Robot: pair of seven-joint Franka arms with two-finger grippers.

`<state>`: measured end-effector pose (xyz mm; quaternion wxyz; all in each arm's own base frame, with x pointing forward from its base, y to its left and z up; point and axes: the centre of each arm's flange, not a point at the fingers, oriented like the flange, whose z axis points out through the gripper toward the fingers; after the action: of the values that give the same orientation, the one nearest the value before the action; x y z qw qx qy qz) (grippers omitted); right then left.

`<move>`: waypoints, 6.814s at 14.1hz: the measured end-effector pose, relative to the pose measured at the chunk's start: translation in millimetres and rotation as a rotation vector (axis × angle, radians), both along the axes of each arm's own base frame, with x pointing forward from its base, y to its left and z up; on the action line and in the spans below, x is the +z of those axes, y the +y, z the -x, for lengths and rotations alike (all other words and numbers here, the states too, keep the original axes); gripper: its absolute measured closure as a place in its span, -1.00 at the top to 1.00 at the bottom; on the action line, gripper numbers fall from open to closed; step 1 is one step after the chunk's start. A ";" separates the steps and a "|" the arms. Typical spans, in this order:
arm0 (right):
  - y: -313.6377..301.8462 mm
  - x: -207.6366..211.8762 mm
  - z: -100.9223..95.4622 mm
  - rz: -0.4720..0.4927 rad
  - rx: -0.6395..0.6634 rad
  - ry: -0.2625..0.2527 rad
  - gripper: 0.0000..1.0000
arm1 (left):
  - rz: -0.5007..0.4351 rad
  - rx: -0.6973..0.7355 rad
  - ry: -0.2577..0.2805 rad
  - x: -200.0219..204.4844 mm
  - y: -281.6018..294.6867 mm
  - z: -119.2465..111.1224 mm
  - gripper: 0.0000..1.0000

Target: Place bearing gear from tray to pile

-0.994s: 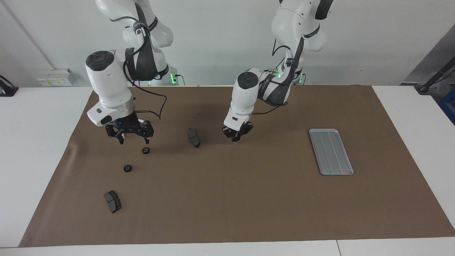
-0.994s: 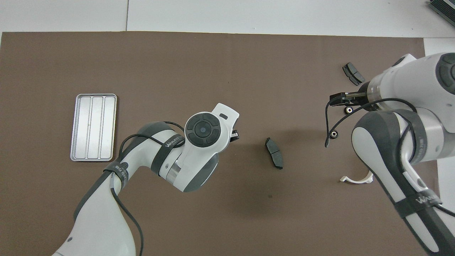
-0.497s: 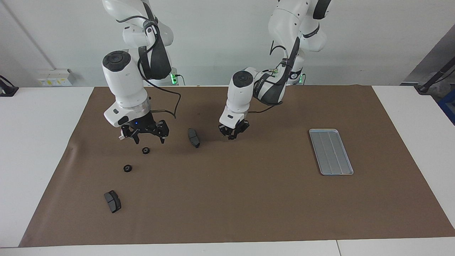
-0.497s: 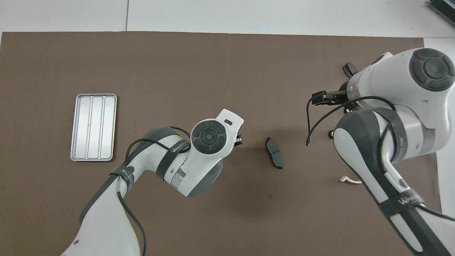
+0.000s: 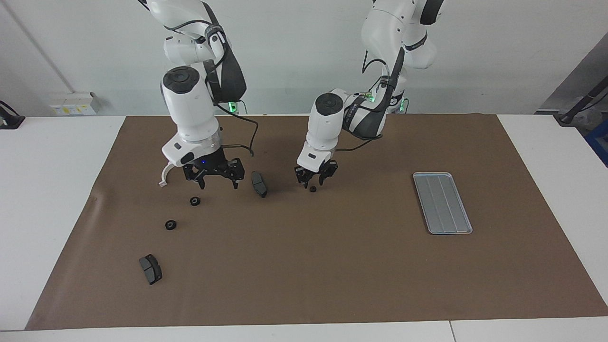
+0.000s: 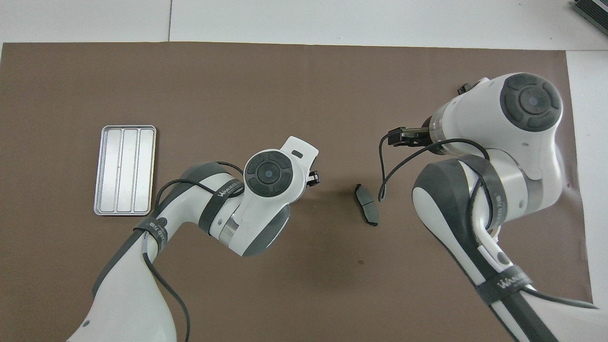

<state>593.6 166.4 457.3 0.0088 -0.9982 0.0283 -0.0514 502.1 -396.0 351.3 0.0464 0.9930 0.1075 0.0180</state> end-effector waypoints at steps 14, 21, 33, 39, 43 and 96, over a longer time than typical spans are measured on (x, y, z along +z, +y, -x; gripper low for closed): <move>204.8 -106.6 57.8 -0.008 -0.046 -0.035 1.00 | -0.032 -0.293 0.127 109.1 367.4 -111.0 -0.05; 244.6 -158.2 80.8 0.030 -0.008 -0.034 1.00 | -0.054 -0.297 0.016 250.9 366.8 -79.2 0.41; 250.1 -165.7 86.7 0.037 0.005 -0.024 0.22 | -0.065 -0.319 -0.055 266.4 351.6 -70.7 1.00; 250.6 -168.5 88.1 0.039 0.007 -0.020 0.10 | -0.065 -0.310 -0.054 265.8 356.4 -70.5 1.00; 250.7 -168.5 88.1 0.039 0.007 -0.020 0.02 | -0.065 -0.311 -0.054 265.8 356.2 -70.5 1.00; -123.0 -8.0 -44.9 0.075 -0.030 -0.073 1.00 | -0.065 -0.310 -0.054 265.9 356.2 -70.5 1.00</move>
<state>638.5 43.4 449.3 -0.0285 -0.9948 0.0408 -0.0890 572.7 -39.7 617.2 0.0192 0.9978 -0.0492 0.0409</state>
